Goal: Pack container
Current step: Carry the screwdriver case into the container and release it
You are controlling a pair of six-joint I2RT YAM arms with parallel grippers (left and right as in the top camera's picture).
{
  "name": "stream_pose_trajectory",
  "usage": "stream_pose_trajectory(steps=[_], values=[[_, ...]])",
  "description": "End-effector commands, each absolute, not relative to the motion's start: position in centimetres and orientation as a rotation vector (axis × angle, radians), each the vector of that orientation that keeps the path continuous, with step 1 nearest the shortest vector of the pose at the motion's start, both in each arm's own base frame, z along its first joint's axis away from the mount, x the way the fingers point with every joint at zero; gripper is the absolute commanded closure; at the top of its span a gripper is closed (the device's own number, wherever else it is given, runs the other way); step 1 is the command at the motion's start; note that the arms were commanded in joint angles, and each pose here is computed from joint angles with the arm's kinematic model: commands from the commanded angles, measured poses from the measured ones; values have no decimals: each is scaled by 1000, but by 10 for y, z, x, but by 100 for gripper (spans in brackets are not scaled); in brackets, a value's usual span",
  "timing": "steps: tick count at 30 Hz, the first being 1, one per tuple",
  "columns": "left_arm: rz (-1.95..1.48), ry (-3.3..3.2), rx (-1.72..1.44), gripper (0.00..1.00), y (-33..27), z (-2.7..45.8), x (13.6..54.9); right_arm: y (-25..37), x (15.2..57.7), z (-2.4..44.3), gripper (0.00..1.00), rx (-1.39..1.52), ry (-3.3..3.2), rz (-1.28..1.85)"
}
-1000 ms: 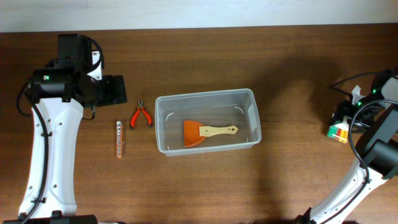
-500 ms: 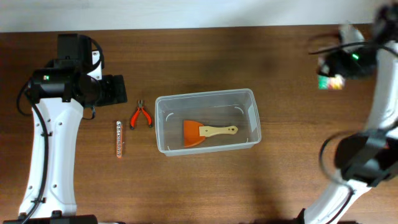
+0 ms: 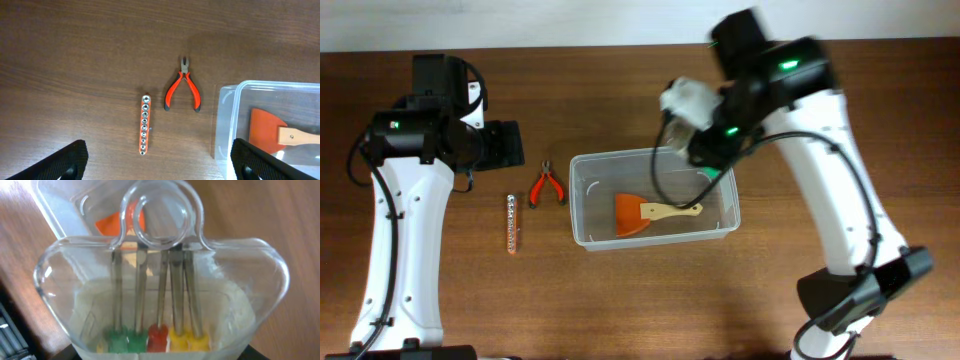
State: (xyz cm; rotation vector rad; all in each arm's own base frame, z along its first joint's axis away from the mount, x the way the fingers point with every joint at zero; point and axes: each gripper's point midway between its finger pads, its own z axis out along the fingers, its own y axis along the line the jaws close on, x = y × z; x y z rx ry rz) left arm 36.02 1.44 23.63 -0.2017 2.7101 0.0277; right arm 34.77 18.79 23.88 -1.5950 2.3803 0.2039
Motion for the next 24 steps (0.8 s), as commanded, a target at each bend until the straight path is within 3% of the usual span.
stream_pose_trajectory(steps=[1,11,22,24], values=[[46,2711,-190,7,17,236,360,200,335,201,96,-1762,2379,121],[45,2712,-189,7,17,236,359,213,328,94,96,-1848,2376,121],[46,2719,-190,7,17,235,358,207,318,52,96,-1855,2388,124],[46,2720,-190,7,17,235,358,207,317,51,89,-1857,2392,125]])
